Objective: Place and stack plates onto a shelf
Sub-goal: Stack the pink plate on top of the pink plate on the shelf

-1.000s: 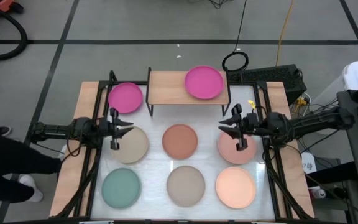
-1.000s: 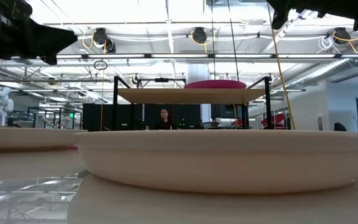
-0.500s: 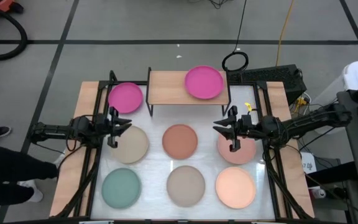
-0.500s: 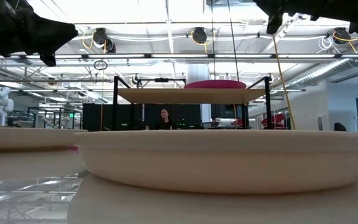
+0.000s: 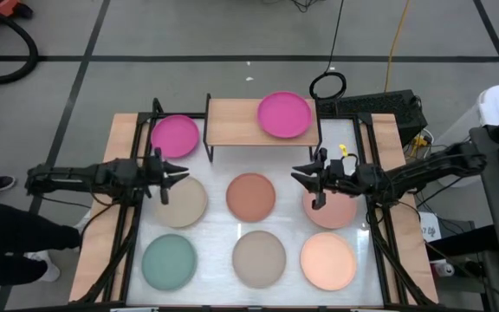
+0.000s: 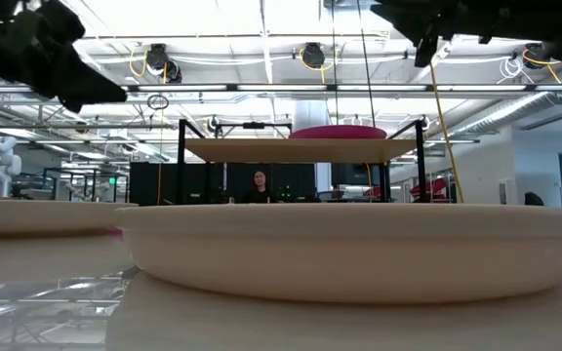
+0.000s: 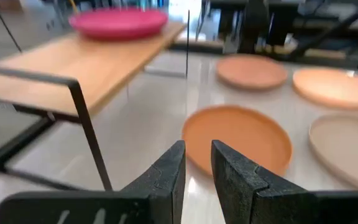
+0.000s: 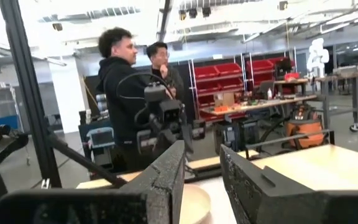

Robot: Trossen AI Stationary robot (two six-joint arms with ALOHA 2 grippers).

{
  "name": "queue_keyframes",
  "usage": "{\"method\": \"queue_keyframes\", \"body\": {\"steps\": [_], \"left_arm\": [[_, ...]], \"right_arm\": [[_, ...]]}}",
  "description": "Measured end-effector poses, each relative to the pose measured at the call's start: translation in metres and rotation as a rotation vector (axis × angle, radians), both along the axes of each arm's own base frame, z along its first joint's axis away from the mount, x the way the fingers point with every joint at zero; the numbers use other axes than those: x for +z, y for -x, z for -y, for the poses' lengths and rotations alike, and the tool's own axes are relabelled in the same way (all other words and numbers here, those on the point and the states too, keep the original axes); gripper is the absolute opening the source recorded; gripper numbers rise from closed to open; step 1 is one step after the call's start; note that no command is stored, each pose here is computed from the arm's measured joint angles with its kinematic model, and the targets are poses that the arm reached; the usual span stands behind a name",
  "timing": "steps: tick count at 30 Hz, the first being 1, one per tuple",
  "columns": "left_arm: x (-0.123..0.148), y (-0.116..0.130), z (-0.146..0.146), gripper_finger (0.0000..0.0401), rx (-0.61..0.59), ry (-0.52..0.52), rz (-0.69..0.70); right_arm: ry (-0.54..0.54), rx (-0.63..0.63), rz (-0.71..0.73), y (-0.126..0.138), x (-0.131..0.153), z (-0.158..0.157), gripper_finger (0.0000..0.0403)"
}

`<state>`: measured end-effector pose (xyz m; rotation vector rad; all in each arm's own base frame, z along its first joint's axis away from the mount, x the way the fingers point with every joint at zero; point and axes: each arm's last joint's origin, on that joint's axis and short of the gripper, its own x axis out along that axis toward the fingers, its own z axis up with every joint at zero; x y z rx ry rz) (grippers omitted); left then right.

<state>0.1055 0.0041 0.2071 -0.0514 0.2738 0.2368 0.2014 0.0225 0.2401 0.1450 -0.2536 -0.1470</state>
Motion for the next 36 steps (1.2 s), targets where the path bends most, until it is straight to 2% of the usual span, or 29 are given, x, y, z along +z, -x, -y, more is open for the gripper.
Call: {"method": "queue_keyframes", "body": {"steps": [5,10,15,18,24,27,36], "left_arm": [[-0.002,-0.015,0.0,0.0081,0.04,0.021,-0.107],[-0.009,-0.028,-0.007,0.0081,0.211,-0.032,-0.218],[-0.017,-0.035,-0.016,0.0081,0.333,-0.065,-0.303],[-0.024,-0.036,-0.022,0.0081,0.386,-0.053,-0.364],[-0.033,-0.036,-0.035,0.0081,0.483,-0.022,-0.442],[-0.036,-0.036,-0.042,0.0081,0.525,-0.005,-0.462],[-0.041,-0.029,-0.065,0.0084,0.591,0.036,-0.525]], "right_arm": [[0.015,-0.006,0.051,-0.003,0.002,0.0,0.0084],[0.014,-0.005,0.061,-0.004,0.001,-0.001,0.0084],[0.021,-0.006,0.055,-0.005,-0.001,-0.001,0.0084],[0.086,-0.024,0.049,-0.005,0.0,-0.001,0.0084],[0.339,-0.166,0.015,-0.004,0.002,0.003,0.0084],[0.382,-0.254,0.004,-0.003,0.004,0.007,0.0084],[0.497,-0.33,-0.039,-0.004,0.004,0.015,0.0084]]}}
